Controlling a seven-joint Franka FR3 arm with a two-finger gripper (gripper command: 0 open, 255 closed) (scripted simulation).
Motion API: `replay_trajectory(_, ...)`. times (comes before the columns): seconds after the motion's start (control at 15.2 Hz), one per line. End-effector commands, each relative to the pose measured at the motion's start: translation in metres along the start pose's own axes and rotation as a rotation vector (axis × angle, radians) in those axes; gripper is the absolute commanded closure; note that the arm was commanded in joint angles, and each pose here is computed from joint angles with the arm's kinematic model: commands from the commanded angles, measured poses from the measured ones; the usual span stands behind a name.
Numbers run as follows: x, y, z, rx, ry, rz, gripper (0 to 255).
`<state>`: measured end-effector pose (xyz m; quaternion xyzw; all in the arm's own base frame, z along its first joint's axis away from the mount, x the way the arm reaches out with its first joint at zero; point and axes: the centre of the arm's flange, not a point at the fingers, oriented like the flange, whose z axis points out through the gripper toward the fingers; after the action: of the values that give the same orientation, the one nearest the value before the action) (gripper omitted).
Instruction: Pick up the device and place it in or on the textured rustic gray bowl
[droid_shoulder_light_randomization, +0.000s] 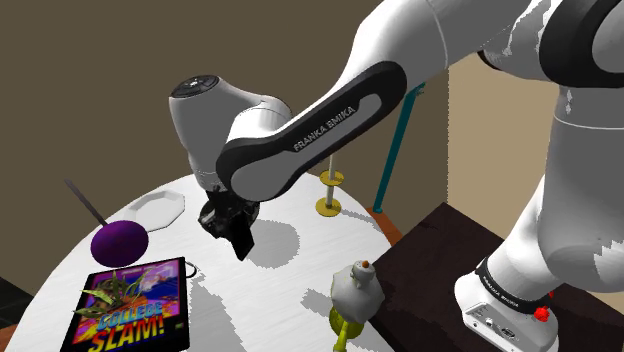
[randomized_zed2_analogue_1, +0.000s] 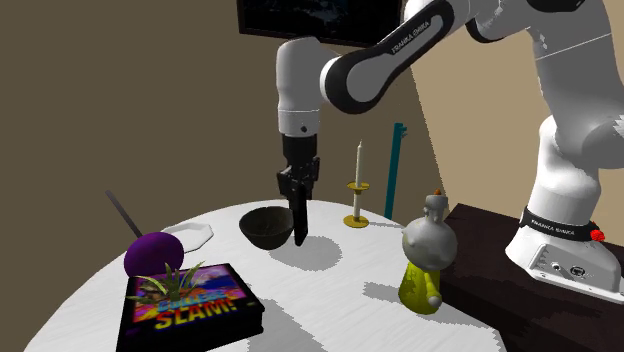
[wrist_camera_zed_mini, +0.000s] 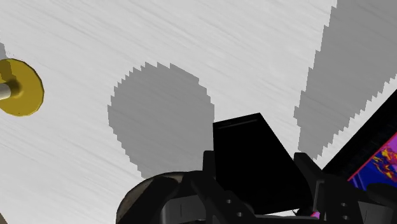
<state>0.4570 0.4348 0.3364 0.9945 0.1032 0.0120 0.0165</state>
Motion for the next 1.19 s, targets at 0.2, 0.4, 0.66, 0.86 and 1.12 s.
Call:
replay_trajectory(0.2, 0.001, 0.002, -0.026, 0.0, 0.0, 0.0, 255)
replay_trajectory(0.4, 0.002, 0.002, -0.042, 0.0, 0.0, 0.0, 255)
replay_trajectory(0.66, 0.025, 0.013, -0.053, 0.0, 0.0, 0.0, 255)
replay_trajectory(0.86, 0.061, 0.029, -0.06, 0.0, 0.0, 0.0, 255)
replay_trajectory(1.12, 0.108, 0.051, -0.07, 0.0, 0.0, 0.0, 255)
